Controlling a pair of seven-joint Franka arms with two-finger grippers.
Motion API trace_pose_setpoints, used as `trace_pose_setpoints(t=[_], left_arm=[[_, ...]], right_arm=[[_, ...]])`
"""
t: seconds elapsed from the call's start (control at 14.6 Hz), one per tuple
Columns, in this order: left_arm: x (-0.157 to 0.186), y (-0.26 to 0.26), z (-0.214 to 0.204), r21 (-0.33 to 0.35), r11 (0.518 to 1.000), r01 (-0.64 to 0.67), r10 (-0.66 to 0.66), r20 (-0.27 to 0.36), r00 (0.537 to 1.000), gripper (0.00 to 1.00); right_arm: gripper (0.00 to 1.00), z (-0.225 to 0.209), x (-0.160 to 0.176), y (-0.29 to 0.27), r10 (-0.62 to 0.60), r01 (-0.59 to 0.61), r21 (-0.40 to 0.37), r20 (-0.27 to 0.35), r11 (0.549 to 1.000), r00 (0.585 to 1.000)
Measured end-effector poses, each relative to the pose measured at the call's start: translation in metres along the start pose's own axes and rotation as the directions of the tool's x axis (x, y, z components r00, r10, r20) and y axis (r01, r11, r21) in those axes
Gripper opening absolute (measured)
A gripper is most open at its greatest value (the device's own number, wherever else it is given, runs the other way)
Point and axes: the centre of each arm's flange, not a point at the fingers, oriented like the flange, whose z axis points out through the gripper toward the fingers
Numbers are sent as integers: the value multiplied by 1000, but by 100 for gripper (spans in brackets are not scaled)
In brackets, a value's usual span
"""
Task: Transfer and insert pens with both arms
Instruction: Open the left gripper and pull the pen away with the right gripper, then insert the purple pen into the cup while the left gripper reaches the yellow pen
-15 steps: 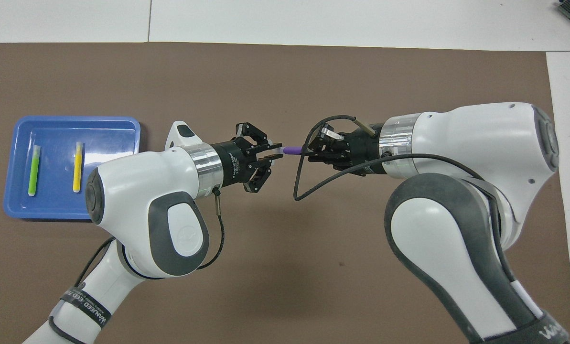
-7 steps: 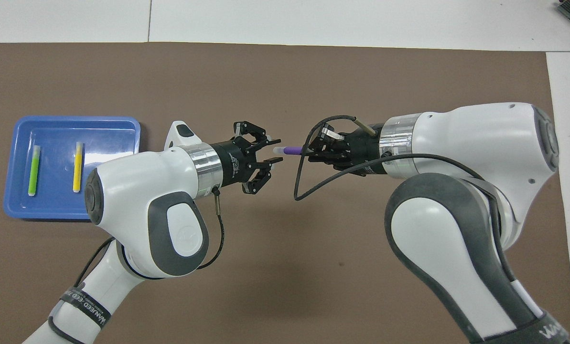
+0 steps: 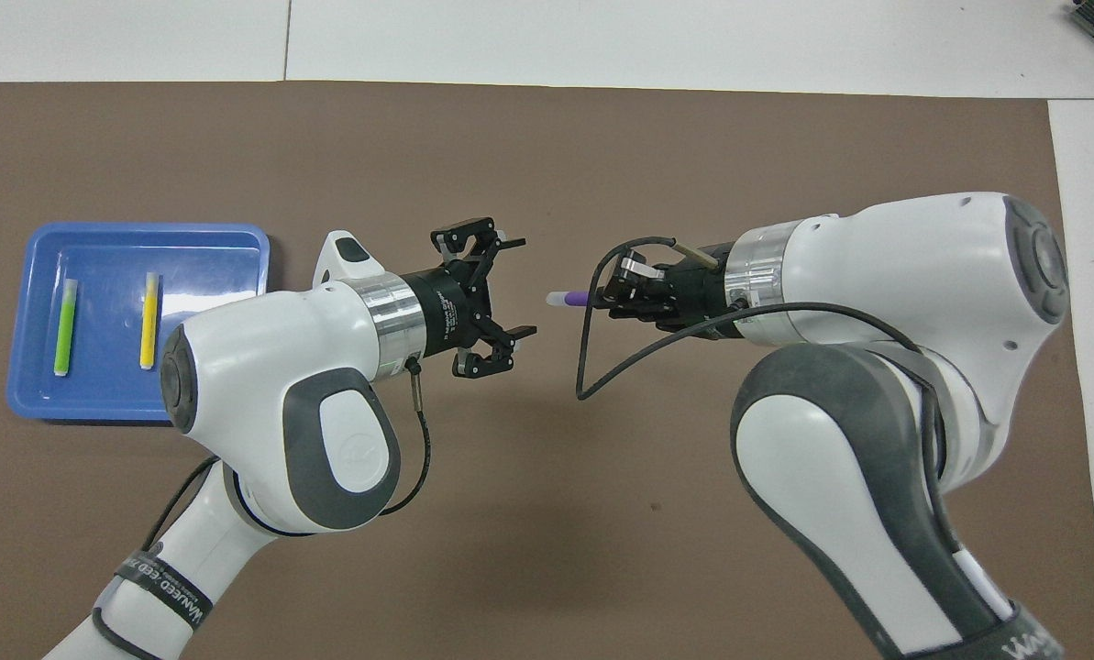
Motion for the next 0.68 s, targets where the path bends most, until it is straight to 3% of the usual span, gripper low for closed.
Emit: trace_pose_setpoints(t=[0.14,0.34,0.68], left_arm=[[5,-1,1,3,999,-42,42,-7,999,100],[24,-5,-3,28,983,-181,181,-19,983,100],[90,19,-52,110,923,-369,366,45,929,100]], right_arm=[[19,-1,2,18,-105,107,-120,30,987,994],[19,-17,12,50,-248,264,-258,92,929,964],[19,-67,26,96,-451,502,-410,221,761,865]])
